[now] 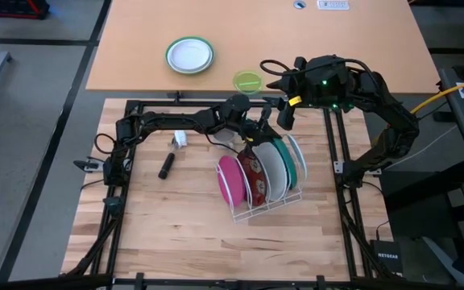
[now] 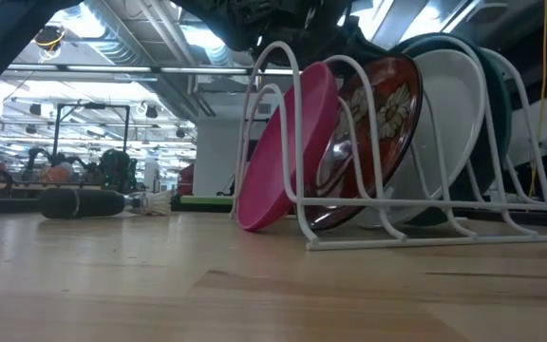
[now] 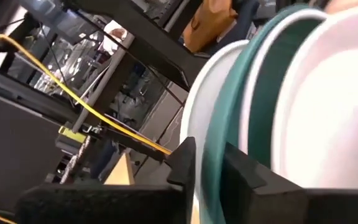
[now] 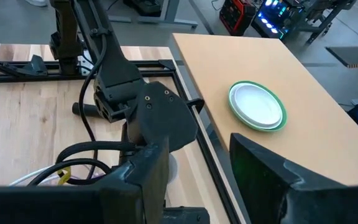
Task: Sort dishes
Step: Put the green plate in the white dish rack, then return to Home Position
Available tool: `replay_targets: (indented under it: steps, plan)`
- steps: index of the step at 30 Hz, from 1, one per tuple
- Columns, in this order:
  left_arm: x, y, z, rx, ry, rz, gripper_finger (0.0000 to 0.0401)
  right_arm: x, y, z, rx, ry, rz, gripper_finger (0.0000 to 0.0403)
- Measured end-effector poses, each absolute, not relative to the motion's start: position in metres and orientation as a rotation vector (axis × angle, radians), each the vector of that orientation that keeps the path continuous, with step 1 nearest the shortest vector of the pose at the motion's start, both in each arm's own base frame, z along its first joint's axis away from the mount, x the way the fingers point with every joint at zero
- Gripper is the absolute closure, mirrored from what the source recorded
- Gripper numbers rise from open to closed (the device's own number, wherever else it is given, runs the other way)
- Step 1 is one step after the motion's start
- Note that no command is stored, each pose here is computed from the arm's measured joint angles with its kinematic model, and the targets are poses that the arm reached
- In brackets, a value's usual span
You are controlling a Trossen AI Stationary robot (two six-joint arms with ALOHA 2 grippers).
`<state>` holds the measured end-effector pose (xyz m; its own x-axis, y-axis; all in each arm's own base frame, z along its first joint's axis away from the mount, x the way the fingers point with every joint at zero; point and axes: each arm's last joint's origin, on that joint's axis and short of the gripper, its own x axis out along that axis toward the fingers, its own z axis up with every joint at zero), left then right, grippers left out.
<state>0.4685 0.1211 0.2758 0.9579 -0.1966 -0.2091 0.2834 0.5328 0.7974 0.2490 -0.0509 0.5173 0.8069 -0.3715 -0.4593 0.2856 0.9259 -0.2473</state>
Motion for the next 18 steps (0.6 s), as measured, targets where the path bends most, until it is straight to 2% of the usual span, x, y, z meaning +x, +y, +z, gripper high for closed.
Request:
replay_targets:
  steps: [10, 18]
  plan:
    - [0.471, 0.113, 0.278, 0.888, 0.084, -0.282, 0.0269, 0.248, -0.051, 0.516, -0.17, 0.538, -0.352, 0.023]
    - [0.466, 0.107, 0.292, 0.793, 0.127, -0.206, 0.0255, 0.239, -0.049, 0.521, -0.179, 0.525, -0.352, 0.023]
